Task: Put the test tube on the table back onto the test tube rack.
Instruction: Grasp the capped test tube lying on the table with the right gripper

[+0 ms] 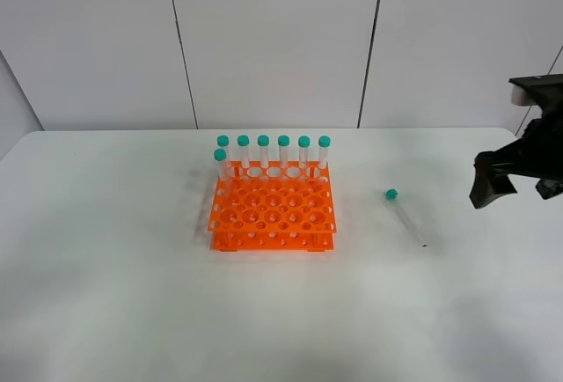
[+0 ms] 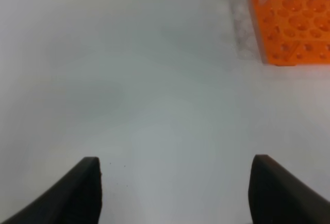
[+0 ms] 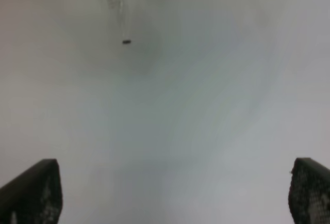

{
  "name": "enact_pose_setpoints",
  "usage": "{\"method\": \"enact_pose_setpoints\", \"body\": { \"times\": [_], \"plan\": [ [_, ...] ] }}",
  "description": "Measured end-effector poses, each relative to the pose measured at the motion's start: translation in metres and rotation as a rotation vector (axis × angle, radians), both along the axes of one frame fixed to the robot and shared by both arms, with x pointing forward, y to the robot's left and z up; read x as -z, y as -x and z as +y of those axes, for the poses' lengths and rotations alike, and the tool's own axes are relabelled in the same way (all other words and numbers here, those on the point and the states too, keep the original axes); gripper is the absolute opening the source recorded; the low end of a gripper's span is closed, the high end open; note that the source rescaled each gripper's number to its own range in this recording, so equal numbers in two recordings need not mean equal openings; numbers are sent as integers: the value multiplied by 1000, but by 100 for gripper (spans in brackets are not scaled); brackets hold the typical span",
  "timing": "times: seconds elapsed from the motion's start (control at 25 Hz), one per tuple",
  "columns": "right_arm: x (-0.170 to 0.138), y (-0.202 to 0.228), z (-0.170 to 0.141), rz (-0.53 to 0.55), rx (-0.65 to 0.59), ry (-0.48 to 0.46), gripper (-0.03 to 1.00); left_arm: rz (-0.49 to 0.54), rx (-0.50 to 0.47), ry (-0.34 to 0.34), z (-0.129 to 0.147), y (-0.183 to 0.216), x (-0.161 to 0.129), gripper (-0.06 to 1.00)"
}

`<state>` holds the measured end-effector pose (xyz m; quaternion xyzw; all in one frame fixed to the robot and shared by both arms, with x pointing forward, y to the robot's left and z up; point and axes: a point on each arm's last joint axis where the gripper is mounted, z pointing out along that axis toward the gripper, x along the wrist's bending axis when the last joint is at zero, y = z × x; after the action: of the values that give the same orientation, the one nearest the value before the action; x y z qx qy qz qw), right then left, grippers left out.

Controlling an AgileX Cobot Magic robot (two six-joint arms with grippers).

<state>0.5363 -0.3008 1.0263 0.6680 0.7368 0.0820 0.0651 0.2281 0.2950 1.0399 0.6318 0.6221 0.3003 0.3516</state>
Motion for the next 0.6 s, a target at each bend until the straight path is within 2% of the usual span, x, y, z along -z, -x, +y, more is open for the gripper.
{"method": "enact_pose_setpoints", "body": {
  "times": [0.24,0.44,0.6],
  "plan": [
    [27,-56,10,31,-37,-42,97,0,0,0,0,0,0,93],
    [42,-73,43,-3,-129,-43,97,0,0,0,0,0,0,93],
    [58,-81,48,4,-136,-41,97,0,0,0,0,0,0,93]
  ]
}}
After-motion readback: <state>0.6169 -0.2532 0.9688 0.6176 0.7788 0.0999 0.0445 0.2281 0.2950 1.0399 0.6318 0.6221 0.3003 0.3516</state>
